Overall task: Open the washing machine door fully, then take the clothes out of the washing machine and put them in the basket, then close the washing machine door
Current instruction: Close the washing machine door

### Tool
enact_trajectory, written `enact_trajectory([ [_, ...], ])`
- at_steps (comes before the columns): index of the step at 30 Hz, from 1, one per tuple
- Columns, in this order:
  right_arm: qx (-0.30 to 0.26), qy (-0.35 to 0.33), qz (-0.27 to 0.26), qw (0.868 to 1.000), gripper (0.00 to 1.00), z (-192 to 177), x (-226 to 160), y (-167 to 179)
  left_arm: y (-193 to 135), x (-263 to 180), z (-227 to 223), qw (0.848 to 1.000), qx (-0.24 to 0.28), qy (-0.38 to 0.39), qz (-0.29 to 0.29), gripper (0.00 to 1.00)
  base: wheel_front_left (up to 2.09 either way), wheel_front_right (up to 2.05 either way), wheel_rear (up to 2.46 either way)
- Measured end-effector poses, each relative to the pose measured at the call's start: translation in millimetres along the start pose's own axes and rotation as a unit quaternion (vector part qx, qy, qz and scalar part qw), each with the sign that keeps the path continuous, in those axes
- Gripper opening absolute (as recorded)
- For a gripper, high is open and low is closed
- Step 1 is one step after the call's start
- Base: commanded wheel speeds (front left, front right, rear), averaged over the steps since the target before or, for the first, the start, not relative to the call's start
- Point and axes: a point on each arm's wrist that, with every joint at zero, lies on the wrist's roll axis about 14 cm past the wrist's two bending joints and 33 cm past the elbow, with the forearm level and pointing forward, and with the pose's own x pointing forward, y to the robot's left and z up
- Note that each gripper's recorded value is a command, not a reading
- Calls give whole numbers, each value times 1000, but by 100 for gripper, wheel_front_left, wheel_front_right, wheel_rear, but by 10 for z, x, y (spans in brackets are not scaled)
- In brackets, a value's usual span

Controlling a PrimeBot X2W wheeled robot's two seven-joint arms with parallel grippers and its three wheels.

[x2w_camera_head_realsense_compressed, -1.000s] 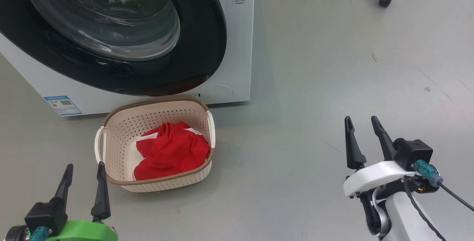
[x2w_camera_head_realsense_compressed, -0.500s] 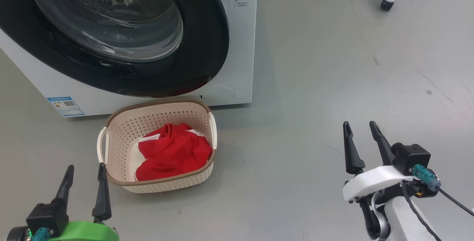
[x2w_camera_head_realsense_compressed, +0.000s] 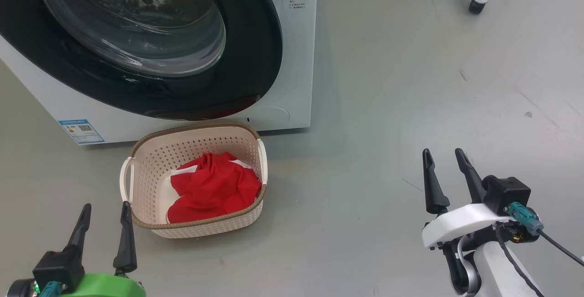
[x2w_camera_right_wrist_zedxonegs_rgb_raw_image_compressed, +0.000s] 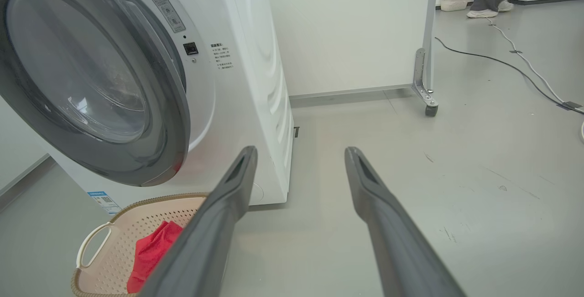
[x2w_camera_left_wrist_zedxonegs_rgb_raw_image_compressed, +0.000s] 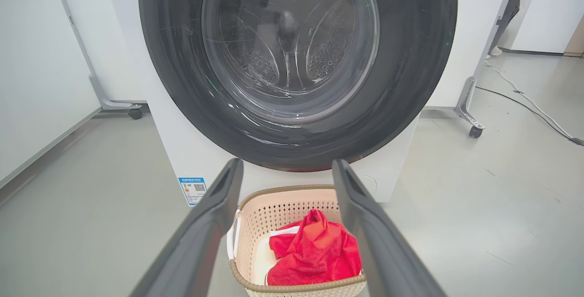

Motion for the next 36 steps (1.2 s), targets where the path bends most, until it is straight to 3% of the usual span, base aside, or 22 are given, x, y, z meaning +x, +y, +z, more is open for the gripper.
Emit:
enact_trajectory([
  [1, 0, 0, 0, 1000, 98, 3, 1, 1, -2, 0, 1, 1000, 1, 0, -1, 100, 0, 0, 0],
  [3, 0, -1, 0, 1000, 39, 7, 1, 1, -3, 0, 0, 1000, 0, 0, -1, 100, 0, 0, 0],
  [4, 0, -2, 0, 1000, 2, 15, 3, 3, -4, 0, 0, 1000, 0, 0, -1, 100, 0, 0, 0],
  [16, -16, -31, 29, 999, 0, 200, 84, 165, -12, -23, -42, 1000, 6, 7, -5, 100, 0, 0, 0],
  [26, -54, -49, 106, 992, 0, 314, 294, 595, 94, -113, -102, 1000, 4, 17, 11, 100, 0, 0, 0],
  [36, -85, -37, 199, 976, 0, 201, 428, 1104, 158, -231, -155, 999, -11, 25, 26, 100, 0, 0, 0],
])
